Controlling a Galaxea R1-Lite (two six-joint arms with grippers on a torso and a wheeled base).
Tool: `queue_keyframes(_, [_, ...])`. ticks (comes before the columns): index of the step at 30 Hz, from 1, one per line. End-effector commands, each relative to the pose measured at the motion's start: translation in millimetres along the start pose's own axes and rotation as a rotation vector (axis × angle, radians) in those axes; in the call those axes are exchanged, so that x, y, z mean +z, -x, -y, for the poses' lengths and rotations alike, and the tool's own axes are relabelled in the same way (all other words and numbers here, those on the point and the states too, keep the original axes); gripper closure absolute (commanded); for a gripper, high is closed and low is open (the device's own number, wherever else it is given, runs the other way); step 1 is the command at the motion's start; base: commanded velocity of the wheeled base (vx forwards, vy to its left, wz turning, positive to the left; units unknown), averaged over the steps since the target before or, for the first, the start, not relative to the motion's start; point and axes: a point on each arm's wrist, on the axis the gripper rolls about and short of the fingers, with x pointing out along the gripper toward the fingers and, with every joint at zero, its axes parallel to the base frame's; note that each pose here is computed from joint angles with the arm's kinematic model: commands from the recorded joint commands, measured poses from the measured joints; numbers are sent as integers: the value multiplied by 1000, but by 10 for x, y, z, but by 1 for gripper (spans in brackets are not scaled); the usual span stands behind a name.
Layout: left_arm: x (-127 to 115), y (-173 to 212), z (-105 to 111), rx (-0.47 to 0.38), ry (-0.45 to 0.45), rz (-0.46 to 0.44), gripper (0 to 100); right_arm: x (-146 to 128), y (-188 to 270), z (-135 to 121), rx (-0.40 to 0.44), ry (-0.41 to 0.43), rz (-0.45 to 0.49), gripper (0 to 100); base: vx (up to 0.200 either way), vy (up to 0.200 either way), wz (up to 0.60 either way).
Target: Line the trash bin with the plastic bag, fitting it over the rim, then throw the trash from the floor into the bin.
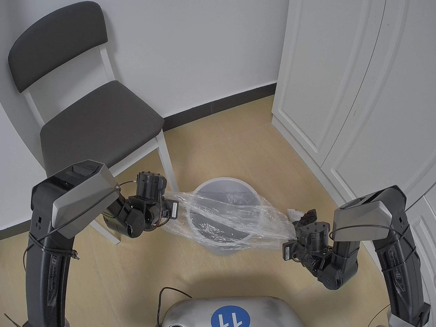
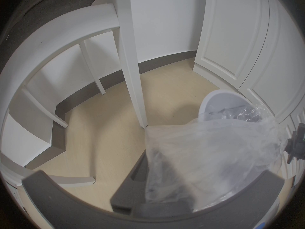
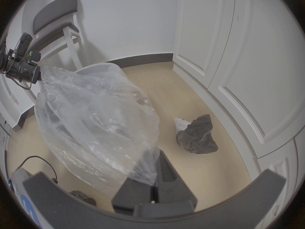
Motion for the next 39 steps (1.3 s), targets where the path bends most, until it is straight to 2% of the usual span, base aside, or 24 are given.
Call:
queue_keyframes(1, [-14, 34, 37, -11, -4, -2, 100, -16, 45, -72, 22, 10, 6, 100, 0, 0, 0])
queue_keyframes(5, [-24, 86, 105, -31, -11, -5, 100, -18, 86, -127, 40, 10, 38, 100, 0, 0, 0])
queue_keyframes(13, [-13, 116, 130, -44, -10, -5, 100, -58, 178, -118, 55, 42, 3, 100, 0, 0, 0])
queue_keyframes(14, [-7, 119, 129, -44, -10, -3, 100, -51, 175, -103, 53, 39, 4, 0, 0, 0, 0])
queue_keyframes(17, [-2, 123, 129, -44, -10, -2, 100, -37, 163, -91, 68, 28, 15, 0, 0, 0, 0])
queue_keyframes(21, [-7, 114, 123, -43, -9, -2, 100, -32, 245, 70, 165, 3, 1, 0, 0, 0, 0])
queue_keyframes(26, [-12, 101, 126, -43, -9, -2, 100, -54, 386, 300, 312, -28, -62, 0, 0, 0, 0])
queue_keyframes(27, [-7, 100, 126, -43, -9, 0, 100, -43, 423, 367, 371, -46, -72, 0, 0, 0, 0])
queue_keyframes(32, [-5, 93, 114, -40, -5, 0, 100, -61, 565, 470, 530, -85, -116, 0, 0, 0, 0])
queue_keyframes(35, [-4, 93, 114, -40, -5, 1, 100, -71, 598, 501, 570, -93, -127, 0, 0, 0, 0])
queue_keyframes(39, [-13, 94, 113, -40, -7, -2, 100, -52, 618, 477, 578, -85, -122, 0, 0, 0, 0])
